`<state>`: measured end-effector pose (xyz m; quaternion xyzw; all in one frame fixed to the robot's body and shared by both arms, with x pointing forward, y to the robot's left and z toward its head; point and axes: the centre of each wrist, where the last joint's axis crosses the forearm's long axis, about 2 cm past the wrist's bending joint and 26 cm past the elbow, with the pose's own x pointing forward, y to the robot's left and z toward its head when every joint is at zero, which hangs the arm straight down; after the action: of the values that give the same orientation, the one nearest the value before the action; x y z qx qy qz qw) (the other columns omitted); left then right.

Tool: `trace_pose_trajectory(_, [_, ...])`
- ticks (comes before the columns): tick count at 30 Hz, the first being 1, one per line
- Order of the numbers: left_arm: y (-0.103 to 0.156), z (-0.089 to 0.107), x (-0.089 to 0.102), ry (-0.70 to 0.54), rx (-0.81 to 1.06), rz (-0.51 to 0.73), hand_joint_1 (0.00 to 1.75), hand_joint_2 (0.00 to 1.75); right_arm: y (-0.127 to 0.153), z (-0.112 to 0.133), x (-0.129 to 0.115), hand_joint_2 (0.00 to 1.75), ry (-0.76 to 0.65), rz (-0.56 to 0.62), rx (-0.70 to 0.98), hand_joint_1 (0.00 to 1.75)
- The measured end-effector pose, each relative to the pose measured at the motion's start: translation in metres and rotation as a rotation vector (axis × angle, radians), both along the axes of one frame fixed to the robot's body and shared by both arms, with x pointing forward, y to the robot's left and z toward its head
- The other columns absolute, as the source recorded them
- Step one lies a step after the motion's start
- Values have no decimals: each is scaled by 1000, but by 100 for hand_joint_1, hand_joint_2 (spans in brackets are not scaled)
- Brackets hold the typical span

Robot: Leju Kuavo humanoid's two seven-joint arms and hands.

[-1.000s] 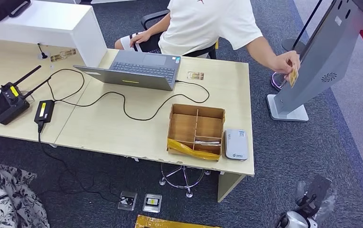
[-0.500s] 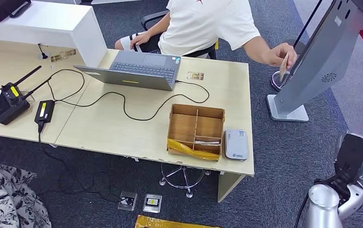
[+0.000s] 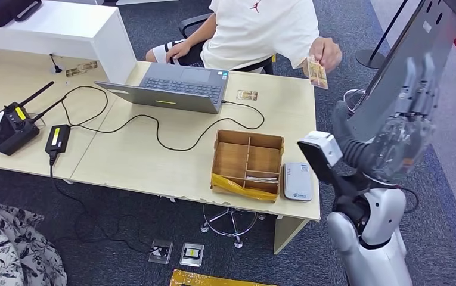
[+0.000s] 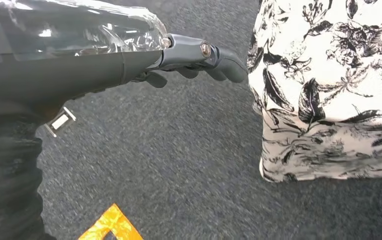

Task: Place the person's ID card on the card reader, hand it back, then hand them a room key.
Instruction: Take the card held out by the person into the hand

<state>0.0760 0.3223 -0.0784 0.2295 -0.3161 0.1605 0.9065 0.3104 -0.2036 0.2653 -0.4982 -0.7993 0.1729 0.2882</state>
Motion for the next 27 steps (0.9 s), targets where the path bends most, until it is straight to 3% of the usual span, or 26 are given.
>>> trace_pose_trajectory(9, [-6,-6,-1,-25,-40,6,0,175,57,-23,3,175,195,239,-151,0])
trace_pose_trajectory(27, [-11,-12,-3,-40,-76,-12,0,175,77,-63,17,175,465,323,-295,0])
